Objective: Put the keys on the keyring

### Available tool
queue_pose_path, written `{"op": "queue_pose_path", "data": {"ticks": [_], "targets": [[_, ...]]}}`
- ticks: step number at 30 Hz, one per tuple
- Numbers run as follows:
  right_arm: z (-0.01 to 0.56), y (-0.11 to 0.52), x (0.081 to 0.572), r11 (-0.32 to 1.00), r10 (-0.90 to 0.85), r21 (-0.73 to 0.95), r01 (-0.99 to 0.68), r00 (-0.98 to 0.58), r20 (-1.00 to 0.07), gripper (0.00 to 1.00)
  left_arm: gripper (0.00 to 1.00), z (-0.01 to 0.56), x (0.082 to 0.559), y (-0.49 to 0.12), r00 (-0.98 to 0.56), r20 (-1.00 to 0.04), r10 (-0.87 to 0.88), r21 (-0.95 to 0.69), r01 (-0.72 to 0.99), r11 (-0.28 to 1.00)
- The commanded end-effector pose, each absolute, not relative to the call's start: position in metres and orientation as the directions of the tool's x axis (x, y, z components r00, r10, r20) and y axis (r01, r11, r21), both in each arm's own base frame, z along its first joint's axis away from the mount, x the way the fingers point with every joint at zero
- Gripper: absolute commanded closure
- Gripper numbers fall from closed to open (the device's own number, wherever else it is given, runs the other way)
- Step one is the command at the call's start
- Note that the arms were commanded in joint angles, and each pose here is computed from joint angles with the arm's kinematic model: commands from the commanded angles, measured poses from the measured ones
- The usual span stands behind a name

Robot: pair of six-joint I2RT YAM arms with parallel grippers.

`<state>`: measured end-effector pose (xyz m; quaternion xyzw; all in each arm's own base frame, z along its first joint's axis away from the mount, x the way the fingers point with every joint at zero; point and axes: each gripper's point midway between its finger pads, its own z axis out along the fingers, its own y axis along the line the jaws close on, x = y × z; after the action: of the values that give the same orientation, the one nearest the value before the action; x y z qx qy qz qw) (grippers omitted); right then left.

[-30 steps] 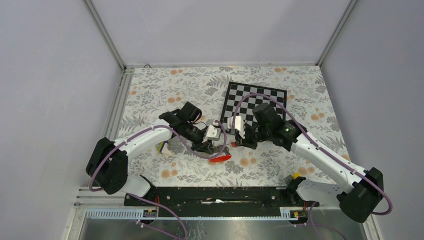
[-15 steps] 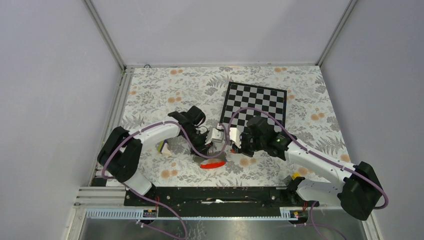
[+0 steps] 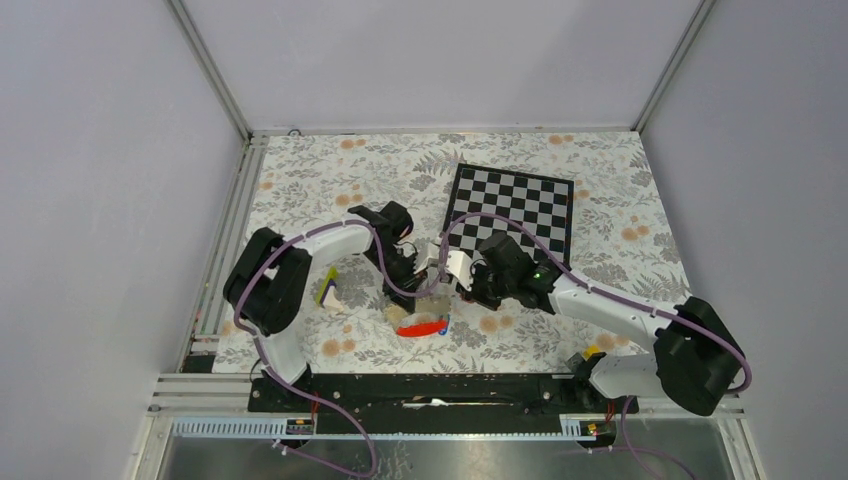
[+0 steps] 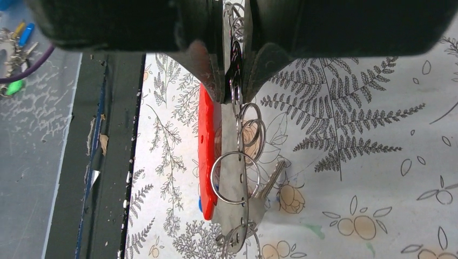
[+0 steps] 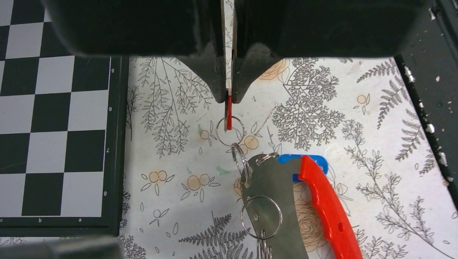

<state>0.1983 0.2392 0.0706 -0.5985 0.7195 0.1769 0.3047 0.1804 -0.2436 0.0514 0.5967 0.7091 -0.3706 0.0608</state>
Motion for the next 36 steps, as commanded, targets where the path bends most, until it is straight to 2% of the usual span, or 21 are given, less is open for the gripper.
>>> {"op": "queue_pose_path", "data": {"ticks": [1, 6, 12, 17, 28, 36], "targets": [[0.073, 0.225, 0.223, 0.304, -0.804, -0.218, -0.928, -0.127, -0.581, 1.00, 1.00, 0.018, 0.173, -0.185, -0.325, -0.241, 0.915, -0.486, 0.856, 0.175], [0.068, 0.224, 0.231, 0.316, -0.826, -0.253, -0.914, -0.134, -0.547, 1.00, 0.99, 0.008, 0.177, -0.180, -0.362, -0.180, 0.915, -0.511, 0.829, 0.227], [0.059, 0.226, 0.234, 0.319, -0.847, -0.263, -0.911, -0.149, -0.510, 1.00, 0.93, 0.003, 0.176, -0.185, -0.387, -0.140, 0.911, -0.564, 0.788, 0.248], [0.055, 0.227, 0.238, 0.323, -0.861, -0.276, -0.905, -0.159, -0.483, 1.00, 0.82, 0.002, 0.182, -0.189, -0.404, -0.132, 0.905, -0.563, 0.782, 0.267], [0.057, 0.227, 0.244, 0.335, -0.864, -0.294, -0.895, -0.167, -0.475, 1.00, 0.46, 0.003, 0.193, -0.189, -0.417, -0.130, 0.900, -0.531, 0.796, 0.292], [0.054, 0.221, 0.249, 0.340, -0.879, -0.321, -0.884, -0.178, -0.442, 1.00, 0.40, 0.007, 0.206, -0.183, -0.441, -0.146, 0.885, -0.497, 0.806, 0.320]]}}
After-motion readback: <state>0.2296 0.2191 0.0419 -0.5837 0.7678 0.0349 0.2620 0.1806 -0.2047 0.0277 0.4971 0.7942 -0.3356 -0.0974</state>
